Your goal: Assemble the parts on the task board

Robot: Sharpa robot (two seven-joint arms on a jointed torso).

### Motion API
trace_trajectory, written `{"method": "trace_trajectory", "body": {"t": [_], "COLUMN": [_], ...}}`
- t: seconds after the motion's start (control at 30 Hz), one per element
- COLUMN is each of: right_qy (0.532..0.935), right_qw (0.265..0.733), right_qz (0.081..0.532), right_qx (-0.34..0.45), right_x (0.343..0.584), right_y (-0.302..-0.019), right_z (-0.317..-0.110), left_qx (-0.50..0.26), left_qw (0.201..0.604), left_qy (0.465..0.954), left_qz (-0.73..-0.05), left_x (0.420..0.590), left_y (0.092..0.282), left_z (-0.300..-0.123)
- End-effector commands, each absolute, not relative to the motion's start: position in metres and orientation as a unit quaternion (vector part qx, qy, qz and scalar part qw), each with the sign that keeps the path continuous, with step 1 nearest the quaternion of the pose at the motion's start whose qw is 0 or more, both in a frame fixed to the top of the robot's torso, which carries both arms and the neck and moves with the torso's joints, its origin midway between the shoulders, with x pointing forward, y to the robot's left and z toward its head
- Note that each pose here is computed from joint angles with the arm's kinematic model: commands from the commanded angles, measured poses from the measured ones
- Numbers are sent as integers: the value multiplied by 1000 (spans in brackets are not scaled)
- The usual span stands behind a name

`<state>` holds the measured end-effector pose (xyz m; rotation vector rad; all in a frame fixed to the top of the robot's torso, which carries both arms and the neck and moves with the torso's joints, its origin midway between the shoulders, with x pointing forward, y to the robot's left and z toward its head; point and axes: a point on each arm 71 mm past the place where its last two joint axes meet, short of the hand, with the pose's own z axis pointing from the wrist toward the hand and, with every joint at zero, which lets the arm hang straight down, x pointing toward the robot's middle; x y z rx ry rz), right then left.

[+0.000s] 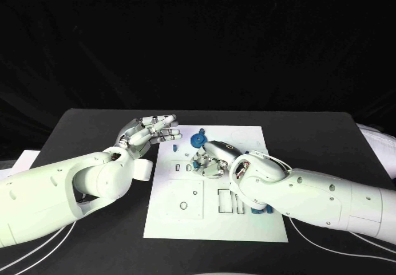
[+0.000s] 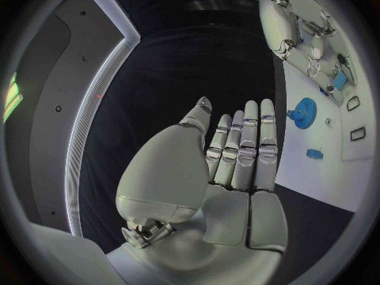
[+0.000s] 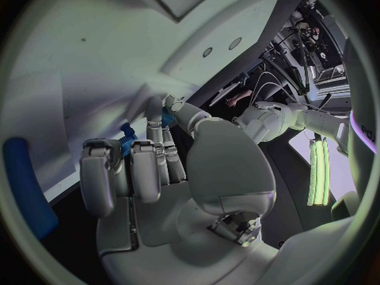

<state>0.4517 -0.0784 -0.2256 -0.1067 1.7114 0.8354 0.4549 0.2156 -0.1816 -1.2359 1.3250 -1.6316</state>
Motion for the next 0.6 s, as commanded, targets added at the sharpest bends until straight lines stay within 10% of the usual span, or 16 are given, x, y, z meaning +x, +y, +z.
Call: {"method": "trace_trajectory", "body": {"t": [0.03, 0.6], "right_qy": [731, 734], "right_qw": [572, 568], "right_qz": [369, 370], "right_qx": [-43, -39], "right_x": [451, 451], "right_y": [-78, -80], "right_z": [-226, -227], "left_qx": [-472, -472], "left_qw": [338, 339], "left_qy": [508, 509], "left_qz": [-636, -635], "left_x": [454, 455], "left_y": [214, 214], "left_z": [-180, -180]}}
